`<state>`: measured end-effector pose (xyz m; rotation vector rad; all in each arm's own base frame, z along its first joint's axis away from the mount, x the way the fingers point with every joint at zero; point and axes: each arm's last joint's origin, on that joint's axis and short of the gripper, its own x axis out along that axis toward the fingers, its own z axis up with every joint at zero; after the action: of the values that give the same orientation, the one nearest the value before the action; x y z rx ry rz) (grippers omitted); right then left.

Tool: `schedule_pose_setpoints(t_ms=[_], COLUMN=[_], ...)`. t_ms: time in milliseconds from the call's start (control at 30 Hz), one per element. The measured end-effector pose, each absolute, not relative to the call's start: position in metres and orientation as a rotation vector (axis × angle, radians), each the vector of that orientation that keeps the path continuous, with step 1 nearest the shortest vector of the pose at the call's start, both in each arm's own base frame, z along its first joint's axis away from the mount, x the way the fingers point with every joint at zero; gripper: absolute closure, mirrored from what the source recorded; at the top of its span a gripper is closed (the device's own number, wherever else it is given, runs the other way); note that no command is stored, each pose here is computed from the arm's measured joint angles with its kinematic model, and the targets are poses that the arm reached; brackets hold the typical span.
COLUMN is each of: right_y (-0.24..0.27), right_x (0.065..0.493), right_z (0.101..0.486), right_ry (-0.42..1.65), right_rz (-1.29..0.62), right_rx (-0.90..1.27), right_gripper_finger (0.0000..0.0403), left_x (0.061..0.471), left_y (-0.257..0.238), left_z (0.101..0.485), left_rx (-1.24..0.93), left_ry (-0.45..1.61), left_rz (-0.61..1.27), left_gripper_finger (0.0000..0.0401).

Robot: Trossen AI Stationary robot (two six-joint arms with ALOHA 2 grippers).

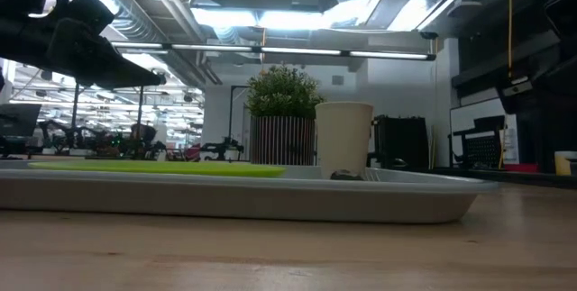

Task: Pick and place plate/cup/fork/spoon on tray
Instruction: Return to Home Position

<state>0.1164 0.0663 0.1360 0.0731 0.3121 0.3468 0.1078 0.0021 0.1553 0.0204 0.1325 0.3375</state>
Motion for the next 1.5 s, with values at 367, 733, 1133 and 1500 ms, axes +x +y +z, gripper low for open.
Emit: schedule_pose_setpoints(t_ms=[367, 733, 1133, 1500], right_y=[0.062, 0.038, 0.014, 0.007], right_x=[0.103, 0.105, 0.103, 0.097], right_z=[0.148, 0.15, 0.16, 0.168], right_ry=[0.238, 0.193, 0.071, -0.034], right_rz=[0.496, 0.302, 0.119, 0.069], right_rx=[0.083, 0.022, -0.007, -0.032], right_gripper_finger=[0.0351, 0.0351, 0.0351, 0.0351], left_x=[0.108, 0.108, 0.108, 0.108], left_y=[0.002, 0.002, 0.002, 0.002], left_z=[0.155, 0.155, 0.155, 0.155], left_rx=[0.02, 0.021, 0.021, 0.02], left_ry=[0.132, 0.133, 0.132, 0.133], left_rz=[0.337, 0.338, 0.337, 0.337], left_gripper_finger=[0.0348, 0.0348, 0.0348, 0.0348])
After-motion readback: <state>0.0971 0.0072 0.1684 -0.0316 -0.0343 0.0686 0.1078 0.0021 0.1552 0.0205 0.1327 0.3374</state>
